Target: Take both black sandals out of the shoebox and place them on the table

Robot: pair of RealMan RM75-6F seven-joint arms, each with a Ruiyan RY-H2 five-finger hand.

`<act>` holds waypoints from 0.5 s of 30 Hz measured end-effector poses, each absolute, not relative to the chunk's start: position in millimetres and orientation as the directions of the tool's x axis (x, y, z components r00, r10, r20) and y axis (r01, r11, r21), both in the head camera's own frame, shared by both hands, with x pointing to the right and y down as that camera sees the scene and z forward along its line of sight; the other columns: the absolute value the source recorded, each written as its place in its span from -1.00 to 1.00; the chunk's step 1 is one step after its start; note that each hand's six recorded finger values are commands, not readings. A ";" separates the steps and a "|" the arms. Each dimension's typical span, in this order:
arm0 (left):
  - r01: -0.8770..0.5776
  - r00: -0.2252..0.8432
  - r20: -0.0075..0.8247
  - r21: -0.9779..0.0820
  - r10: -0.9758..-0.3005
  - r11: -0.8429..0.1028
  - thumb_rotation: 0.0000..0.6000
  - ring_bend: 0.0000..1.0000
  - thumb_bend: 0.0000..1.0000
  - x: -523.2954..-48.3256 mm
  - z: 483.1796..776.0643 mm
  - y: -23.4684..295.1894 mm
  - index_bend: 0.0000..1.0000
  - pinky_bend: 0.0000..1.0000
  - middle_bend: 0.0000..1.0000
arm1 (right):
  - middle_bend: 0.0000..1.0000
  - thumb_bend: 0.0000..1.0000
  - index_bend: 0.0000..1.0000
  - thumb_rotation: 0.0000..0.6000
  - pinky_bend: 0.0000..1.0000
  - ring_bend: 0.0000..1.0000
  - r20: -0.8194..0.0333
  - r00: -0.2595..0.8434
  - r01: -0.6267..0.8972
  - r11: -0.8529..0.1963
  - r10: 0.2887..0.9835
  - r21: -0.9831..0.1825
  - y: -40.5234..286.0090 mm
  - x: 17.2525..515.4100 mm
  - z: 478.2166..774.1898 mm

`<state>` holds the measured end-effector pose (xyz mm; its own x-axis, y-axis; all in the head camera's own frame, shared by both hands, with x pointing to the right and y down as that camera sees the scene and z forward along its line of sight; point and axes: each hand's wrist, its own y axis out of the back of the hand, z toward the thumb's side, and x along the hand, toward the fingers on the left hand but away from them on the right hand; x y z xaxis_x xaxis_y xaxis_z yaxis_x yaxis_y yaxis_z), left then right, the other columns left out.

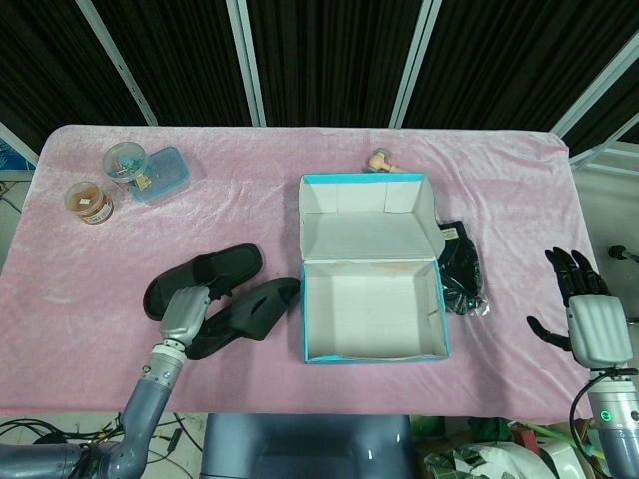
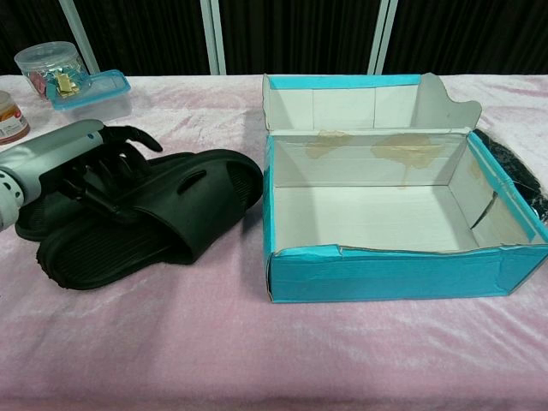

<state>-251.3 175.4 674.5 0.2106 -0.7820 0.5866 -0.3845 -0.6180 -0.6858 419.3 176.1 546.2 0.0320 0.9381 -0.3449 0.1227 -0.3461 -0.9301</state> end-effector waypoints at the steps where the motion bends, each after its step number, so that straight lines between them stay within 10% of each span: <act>1: -0.381 0.199 0.572 -0.704 -0.796 -0.600 1.00 -1.00 -1.00 -253.4 672.2 173.3 -1.00 -1.00 -1.00 | -0.87 -0.79 -1.00 1.00 -0.60 -0.98 -0.344 0.032 0.123 -0.345 0.938 -0.930 176.1 419.3 545.9; 15: -0.296 -0.037 0.378 -0.889 -0.925 -0.351 1.00 -1.00 -1.00 -338.1 597.9 151.1 -1.00 -1.00 -1.00 | -0.87 -0.79 -1.00 1.00 -0.60 -0.98 -0.355 0.017 0.118 -0.355 0.935 -0.928 176.7 425.9 548.0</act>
